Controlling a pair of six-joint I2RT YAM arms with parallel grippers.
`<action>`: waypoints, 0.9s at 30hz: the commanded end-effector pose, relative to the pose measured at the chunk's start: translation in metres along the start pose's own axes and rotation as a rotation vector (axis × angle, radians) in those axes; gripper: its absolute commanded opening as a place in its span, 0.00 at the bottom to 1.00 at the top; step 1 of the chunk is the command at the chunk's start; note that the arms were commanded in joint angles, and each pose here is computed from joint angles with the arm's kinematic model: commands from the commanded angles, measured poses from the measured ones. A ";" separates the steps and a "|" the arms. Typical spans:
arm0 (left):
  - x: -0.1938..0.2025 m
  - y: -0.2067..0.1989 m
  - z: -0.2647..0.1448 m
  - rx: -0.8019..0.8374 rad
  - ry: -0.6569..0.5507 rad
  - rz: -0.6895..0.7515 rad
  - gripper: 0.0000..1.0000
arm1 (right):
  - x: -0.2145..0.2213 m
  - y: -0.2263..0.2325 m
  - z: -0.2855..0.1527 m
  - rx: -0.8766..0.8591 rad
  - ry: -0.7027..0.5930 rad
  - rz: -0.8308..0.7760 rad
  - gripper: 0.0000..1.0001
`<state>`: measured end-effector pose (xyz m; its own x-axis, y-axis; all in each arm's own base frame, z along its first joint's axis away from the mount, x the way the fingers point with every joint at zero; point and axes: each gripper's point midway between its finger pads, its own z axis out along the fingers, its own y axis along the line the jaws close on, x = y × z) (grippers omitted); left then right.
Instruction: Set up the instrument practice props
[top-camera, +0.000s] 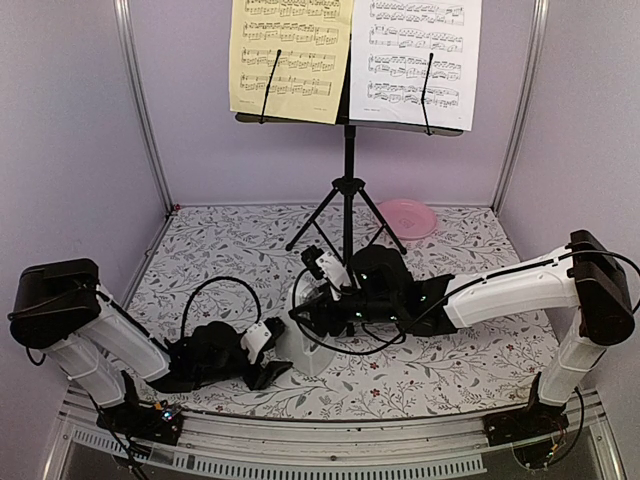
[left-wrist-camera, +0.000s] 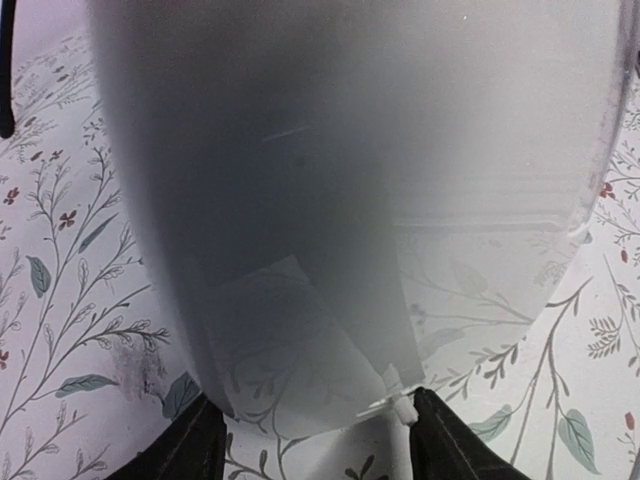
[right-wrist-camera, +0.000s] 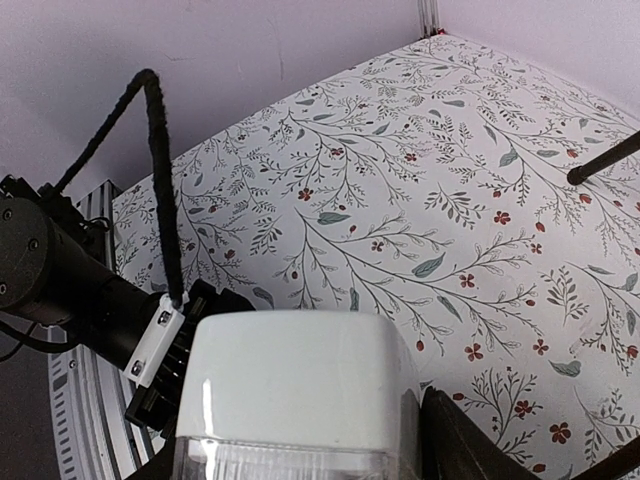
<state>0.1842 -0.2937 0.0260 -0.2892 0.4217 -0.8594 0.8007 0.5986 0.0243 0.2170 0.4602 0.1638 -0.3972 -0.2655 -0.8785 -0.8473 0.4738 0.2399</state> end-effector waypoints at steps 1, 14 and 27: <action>-0.011 -0.011 -0.001 0.048 -0.036 0.023 0.67 | -0.034 0.017 -0.010 -0.074 -0.105 0.030 0.46; -0.022 0.005 -0.036 -0.011 -0.099 -0.133 0.89 | -0.057 0.032 -0.025 -0.137 -0.168 0.055 0.97; 0.011 0.015 -0.049 -0.069 -0.027 -0.309 0.44 | -0.035 -0.057 -0.085 -0.076 -0.171 0.204 0.74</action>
<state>0.1728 -0.2552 0.0655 -0.4224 0.1744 -0.8895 0.6852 0.7038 -0.1874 0.2350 0.3941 0.2429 -0.4259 -0.0119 -0.9047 -0.8267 0.4115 0.3837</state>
